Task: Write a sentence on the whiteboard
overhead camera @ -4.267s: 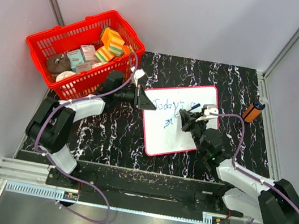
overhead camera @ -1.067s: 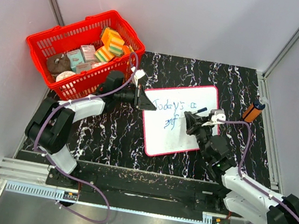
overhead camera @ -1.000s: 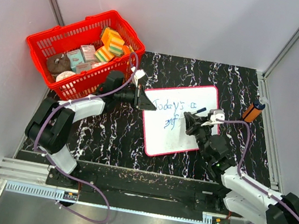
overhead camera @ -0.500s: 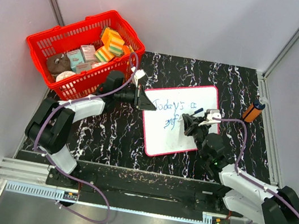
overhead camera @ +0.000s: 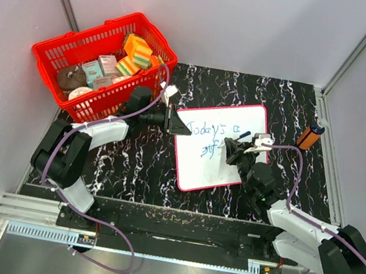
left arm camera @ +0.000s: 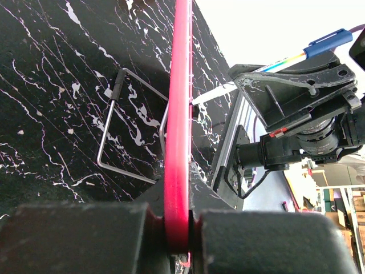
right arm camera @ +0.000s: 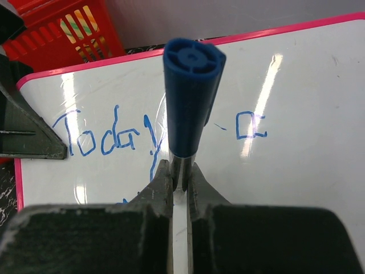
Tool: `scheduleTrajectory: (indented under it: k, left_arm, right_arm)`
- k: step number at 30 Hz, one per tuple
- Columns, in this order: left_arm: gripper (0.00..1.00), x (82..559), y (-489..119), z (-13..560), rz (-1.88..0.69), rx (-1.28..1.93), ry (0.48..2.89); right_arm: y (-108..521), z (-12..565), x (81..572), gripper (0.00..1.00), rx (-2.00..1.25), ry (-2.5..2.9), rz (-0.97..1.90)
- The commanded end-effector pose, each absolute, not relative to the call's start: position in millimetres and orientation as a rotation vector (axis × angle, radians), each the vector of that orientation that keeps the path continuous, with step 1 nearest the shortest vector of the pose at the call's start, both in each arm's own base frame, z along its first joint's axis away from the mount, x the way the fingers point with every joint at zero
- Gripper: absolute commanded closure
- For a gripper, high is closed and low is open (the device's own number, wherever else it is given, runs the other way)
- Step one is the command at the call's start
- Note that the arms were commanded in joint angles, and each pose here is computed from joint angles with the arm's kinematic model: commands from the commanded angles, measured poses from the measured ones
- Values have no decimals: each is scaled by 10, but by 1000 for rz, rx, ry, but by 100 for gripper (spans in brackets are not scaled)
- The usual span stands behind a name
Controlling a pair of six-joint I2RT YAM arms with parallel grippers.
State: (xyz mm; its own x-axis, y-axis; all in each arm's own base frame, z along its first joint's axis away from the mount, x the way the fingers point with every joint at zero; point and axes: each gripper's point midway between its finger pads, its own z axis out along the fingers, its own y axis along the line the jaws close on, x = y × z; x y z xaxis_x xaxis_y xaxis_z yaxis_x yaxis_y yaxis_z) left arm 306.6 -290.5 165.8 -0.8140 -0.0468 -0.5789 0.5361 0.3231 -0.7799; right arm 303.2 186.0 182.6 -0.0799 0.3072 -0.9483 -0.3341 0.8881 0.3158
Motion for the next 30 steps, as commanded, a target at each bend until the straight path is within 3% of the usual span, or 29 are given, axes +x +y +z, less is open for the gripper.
scheduleTrajectory:
  k: [1, 30]
  left_arm:
    - [100, 2961, -2773, 1150, -1358, 446, 2239]
    - [100, 2953, -2770, 1134, -1359, 439, 2243]
  right_arm:
    - [1644, 1692, 3086, 100, 40, 1602, 426]
    - [1710, 2091, 3105, 100, 10, 1502, 489]
